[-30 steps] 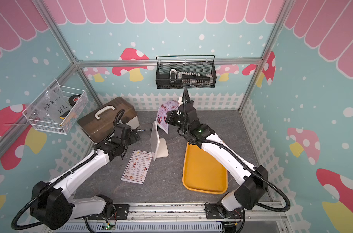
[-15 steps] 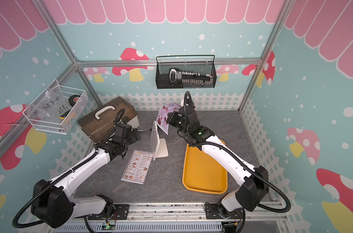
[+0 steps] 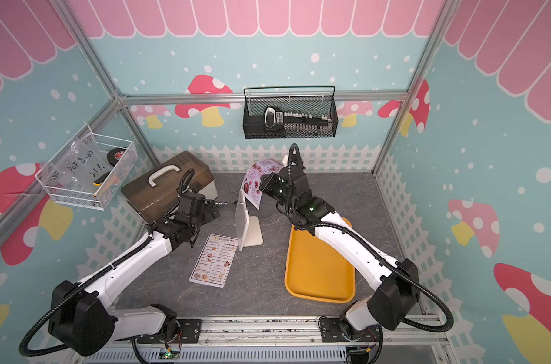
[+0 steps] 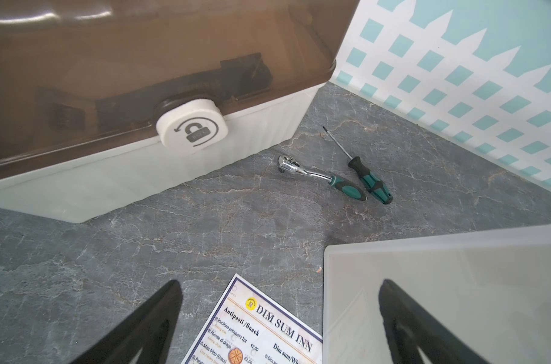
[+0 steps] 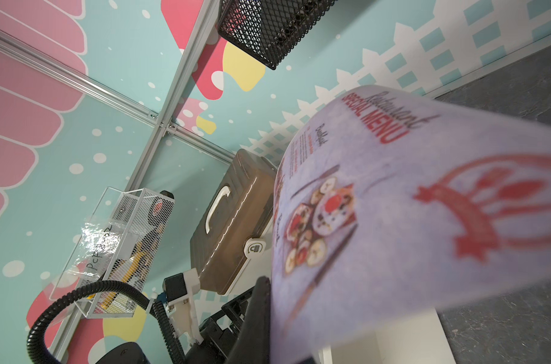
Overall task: Replace the menus in the menu holders
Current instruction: Insert the menu into the menu holder.
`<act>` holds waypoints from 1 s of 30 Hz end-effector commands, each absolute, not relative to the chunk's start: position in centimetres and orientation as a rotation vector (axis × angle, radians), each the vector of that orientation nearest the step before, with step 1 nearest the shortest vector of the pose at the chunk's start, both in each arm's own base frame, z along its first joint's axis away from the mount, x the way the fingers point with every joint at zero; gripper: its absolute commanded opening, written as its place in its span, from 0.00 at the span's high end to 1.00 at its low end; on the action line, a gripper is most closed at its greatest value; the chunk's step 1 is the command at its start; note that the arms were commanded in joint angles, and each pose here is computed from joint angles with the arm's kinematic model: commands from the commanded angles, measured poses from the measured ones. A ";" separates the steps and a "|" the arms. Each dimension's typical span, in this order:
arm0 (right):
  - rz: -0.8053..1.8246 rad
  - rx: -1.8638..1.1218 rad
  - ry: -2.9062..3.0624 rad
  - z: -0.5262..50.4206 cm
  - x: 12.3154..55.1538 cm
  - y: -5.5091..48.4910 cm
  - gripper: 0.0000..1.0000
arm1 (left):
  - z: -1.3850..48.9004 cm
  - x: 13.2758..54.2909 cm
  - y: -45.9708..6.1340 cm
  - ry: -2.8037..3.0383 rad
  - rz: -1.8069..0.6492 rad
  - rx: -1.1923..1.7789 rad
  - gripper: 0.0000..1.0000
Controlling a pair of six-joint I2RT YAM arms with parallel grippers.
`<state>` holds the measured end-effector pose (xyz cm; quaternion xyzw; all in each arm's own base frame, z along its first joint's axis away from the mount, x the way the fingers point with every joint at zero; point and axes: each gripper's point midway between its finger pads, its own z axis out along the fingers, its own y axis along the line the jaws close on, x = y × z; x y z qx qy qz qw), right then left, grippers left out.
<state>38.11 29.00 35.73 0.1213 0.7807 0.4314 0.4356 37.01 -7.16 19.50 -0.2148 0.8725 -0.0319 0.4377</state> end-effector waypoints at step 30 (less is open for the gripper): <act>1.138 0.316 1.934 35.6 37.9 29.9 1.00 | 21.2 37.5 -6.5 2.113 -0.071 -0.558 0.02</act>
